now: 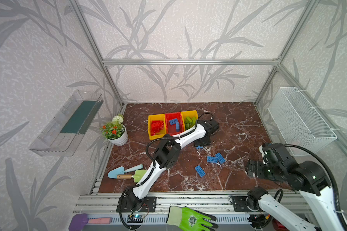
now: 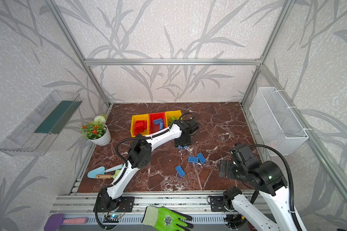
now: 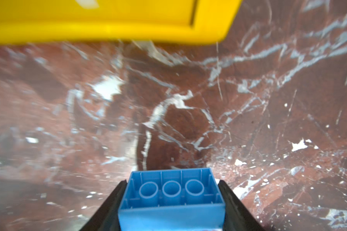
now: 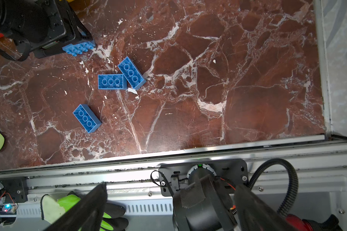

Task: Sort the legos into containers by color
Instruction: 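Close the left gripper on the blue brick and lift it, then carry the blue brick over the red bin and open the left gripper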

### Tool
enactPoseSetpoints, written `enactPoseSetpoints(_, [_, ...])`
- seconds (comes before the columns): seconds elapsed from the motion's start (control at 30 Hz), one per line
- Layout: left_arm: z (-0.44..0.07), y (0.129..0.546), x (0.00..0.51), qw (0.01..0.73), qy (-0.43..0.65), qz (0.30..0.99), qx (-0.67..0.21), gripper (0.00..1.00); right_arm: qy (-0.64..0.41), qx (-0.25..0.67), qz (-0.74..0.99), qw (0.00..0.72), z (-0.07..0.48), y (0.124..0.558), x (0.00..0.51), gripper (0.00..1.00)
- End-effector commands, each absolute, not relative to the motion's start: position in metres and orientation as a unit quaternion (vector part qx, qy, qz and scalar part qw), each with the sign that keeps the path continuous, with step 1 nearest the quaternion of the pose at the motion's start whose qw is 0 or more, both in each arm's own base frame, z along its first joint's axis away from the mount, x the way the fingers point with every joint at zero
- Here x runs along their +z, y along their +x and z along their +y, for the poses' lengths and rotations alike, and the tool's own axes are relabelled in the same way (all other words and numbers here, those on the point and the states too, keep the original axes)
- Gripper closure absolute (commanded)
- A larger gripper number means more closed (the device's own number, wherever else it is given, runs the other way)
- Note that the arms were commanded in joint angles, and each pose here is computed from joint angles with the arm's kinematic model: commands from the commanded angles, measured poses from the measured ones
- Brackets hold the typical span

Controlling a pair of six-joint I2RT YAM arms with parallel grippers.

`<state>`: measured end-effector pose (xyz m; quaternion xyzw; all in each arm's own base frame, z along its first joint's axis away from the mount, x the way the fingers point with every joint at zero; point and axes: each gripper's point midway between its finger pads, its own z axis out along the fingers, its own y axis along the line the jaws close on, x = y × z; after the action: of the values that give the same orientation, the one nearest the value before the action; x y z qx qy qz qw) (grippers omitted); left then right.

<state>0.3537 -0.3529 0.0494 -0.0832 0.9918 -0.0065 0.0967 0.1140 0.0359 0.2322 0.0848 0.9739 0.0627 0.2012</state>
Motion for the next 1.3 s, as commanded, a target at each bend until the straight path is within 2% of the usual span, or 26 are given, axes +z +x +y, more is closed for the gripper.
enactPoseSetpoints(0.0, [-0.322, 0.366, 0.110, 0.148, -0.082, 0.986, 0.004, 0.64, 0.072, 0.079, 0.968, 0.229, 0.049, 0.140, 0.247, 0.01])
enactPoseSetpoints(0.27, [-0.262, 0.390, 0.171, 0.194, -0.112, 0.975, 0.007, 0.65, 0.060, 0.111, 0.963, 0.237, 0.084, 0.192, 0.246, 0.01])
enactPoseSetpoints(0.4, [-0.226, 0.406, 0.182, 0.202, -0.133, 0.970, 0.011, 0.65, 0.053, 0.113, 0.963, 0.240, 0.101, 0.217, 0.245, 0.01])
enactPoseSetpoints(0.67, [-0.183, 0.440, 0.158, 0.179, -0.160, 0.971, 0.010, 0.65, 0.056, 0.116, 0.965, 0.229, 0.129, 0.246, 0.232, 0.01])
enactPoseSetpoints(1.03, [-0.171, 0.477, 0.129, 0.150, -0.155, 0.976, -0.003, 0.64, 0.089, 0.096, 0.964, 0.232, 0.132, 0.256, 0.230, 0.01])
enactPoseSetpoints(1.13, [-0.169, 0.484, 0.121, 0.138, -0.157, 0.978, -0.011, 0.54, 0.091, 0.094, 0.964, 0.230, 0.133, 0.256, 0.230, 0.01])
enactPoseSetpoints(1.27, [-0.170, 0.486, 0.113, 0.126, -0.158, 0.979, -0.017, 0.23, 0.087, 0.086, 0.967, 0.222, 0.133, 0.257, 0.229, 0.01])
